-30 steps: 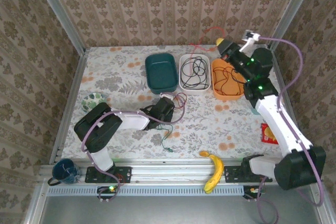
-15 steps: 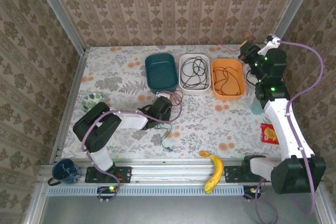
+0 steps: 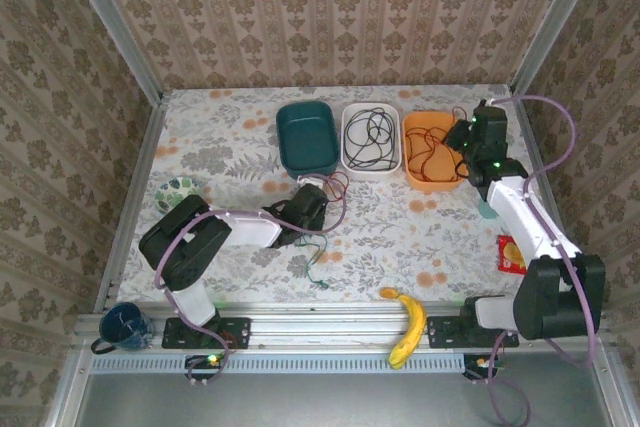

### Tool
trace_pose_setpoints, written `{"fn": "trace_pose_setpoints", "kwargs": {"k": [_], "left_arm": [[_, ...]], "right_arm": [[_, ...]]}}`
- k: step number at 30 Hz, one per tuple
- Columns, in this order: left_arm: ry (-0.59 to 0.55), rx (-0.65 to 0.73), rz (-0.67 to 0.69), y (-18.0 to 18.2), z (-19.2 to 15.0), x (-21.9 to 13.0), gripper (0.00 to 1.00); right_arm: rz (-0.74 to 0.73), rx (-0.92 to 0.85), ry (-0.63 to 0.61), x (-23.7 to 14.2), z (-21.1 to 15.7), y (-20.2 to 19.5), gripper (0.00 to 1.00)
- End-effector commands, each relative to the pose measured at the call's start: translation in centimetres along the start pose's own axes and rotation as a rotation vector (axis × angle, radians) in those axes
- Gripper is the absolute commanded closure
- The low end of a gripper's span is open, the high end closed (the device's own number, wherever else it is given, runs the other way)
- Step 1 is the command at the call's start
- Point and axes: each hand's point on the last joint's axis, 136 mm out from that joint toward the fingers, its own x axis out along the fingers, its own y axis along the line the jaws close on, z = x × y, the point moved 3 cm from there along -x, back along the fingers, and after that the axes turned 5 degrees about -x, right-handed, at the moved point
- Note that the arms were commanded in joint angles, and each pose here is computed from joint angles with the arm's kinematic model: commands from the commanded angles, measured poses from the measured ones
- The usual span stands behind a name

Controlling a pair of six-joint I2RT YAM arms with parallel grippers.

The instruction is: Untangle the cables

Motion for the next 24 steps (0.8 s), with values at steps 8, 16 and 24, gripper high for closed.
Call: {"fn": "trace_pose_setpoints", "kwargs": {"k": [8,16,24], "left_arm": [[0.065,0.027,0.086,1.7,-2.2,-0.2,1.0],[0.066,0.031,0.081,1.5,-2.1,-0.2,1.0],[0.066,0.037,0.084,1.5,-2.1,-0.2,1.0]], "right_arm": [[-0.187,-0.116,0.295,4.2,-7.1,-3.1,0.96],[-0.086,-0.138,0.418,6.1,-8.9,-1.1,0.93],[0.025,-0.163,0.443,6.7,-8.8,1.2,0.9]]}}
